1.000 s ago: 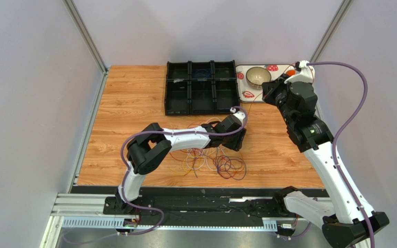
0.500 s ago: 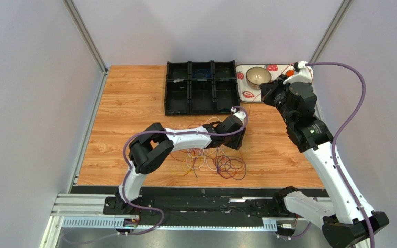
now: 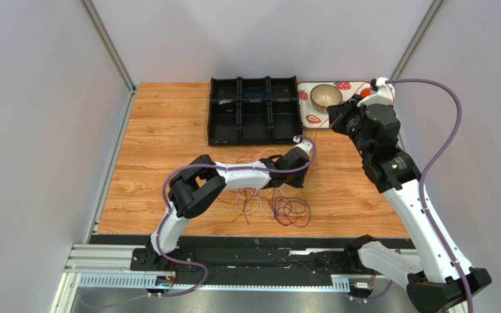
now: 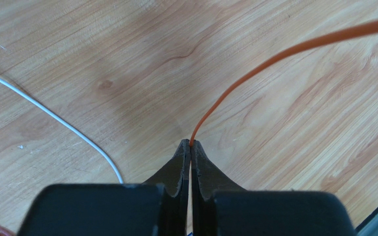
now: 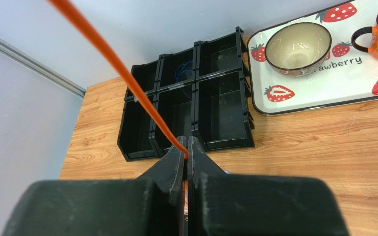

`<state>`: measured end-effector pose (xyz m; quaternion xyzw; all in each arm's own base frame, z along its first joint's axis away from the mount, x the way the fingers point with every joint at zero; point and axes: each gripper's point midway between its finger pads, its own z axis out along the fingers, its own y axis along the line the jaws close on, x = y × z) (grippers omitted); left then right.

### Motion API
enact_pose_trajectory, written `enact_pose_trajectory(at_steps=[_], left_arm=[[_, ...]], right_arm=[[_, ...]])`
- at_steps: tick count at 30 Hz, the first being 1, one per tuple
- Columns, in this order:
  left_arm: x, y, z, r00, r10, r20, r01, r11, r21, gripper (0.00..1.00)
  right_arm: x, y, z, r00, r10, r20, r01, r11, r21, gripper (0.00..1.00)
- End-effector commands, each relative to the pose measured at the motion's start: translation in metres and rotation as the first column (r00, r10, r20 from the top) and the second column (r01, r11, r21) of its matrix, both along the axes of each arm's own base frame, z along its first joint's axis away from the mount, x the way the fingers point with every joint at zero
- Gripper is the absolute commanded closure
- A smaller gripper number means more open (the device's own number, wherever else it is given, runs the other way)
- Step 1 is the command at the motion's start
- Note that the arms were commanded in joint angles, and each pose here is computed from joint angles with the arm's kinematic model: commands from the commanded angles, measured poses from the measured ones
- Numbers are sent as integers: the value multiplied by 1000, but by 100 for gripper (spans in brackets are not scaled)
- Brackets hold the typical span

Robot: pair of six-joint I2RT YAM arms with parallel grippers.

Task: Untangle the cables
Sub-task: Untie the cable.

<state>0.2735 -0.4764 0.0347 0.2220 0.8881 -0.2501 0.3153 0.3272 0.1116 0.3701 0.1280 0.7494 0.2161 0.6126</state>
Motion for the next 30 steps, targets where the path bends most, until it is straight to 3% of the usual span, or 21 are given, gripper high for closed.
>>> enact_pose_trajectory(at_steps=[1,8,18,30], left_arm=[[10,-13,16,999,24,48,-22,999,-40,100],[9,-10,52,997,9,79,-5,999,-54,100],[27,40,278,920,65,387,-5,988,-153,100],[18,85,435,807,136,575,46,956,-290,100]], right_arm=[[-5,-1,13,999,6,37,-6,1000,12,100],[-7,1,17,999,17,39,-18,1000,16,100],[-9,-3,22,999,-8,45,6,999,43,100],[-4,29,4,993,117,-28,-112,983,143,100]])
